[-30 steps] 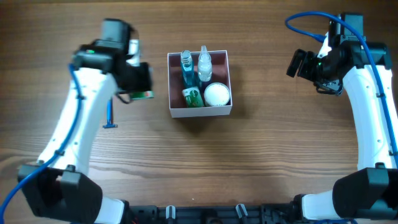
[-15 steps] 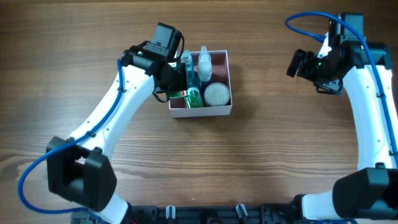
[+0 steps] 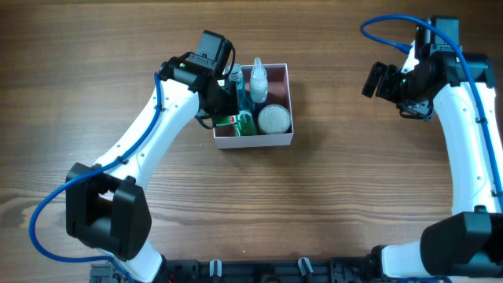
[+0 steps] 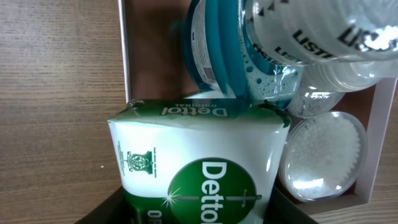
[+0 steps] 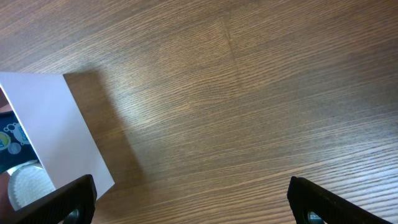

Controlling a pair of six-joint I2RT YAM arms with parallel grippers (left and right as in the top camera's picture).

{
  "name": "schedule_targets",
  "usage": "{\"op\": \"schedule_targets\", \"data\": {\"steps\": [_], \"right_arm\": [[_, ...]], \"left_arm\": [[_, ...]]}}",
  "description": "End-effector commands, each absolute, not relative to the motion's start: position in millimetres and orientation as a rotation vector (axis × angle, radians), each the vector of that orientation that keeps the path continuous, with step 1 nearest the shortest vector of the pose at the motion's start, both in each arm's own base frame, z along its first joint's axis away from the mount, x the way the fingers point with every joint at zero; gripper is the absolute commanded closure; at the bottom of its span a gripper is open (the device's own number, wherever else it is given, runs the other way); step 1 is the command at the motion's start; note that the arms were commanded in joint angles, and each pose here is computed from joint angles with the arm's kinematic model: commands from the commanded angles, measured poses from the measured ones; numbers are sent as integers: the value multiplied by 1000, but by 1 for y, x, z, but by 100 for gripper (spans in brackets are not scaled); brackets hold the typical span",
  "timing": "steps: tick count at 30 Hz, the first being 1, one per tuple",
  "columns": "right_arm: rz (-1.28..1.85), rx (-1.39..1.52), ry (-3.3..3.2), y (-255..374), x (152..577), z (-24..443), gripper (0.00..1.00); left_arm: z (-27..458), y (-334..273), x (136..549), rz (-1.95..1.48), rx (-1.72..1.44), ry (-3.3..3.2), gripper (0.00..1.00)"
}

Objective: Pack container
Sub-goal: 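Lower the second Dettol bar into the box beside the first, release, then move the left gripper over the blue razor on the table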

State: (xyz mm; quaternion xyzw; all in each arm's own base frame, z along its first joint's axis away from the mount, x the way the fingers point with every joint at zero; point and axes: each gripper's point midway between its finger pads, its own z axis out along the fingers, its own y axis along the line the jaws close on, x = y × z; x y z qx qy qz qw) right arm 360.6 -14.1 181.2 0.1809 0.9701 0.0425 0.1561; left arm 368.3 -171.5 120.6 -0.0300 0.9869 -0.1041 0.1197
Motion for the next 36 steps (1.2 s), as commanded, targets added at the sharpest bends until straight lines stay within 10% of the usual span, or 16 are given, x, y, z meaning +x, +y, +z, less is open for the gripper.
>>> {"op": "schedule_targets", "data": {"steps": [1,26,36], "right_arm": [[131,505,2793,-12,361,177,0],[129,495,2794,-12,361,177,0],[159,479,2803,-8,360,177,0]], "left_arm": [[122,-174,371,-319,-92,2880,43],[169,-108,347,-112,-253,2831,36],[228,8,320,-68,-641,2661,7]]}}
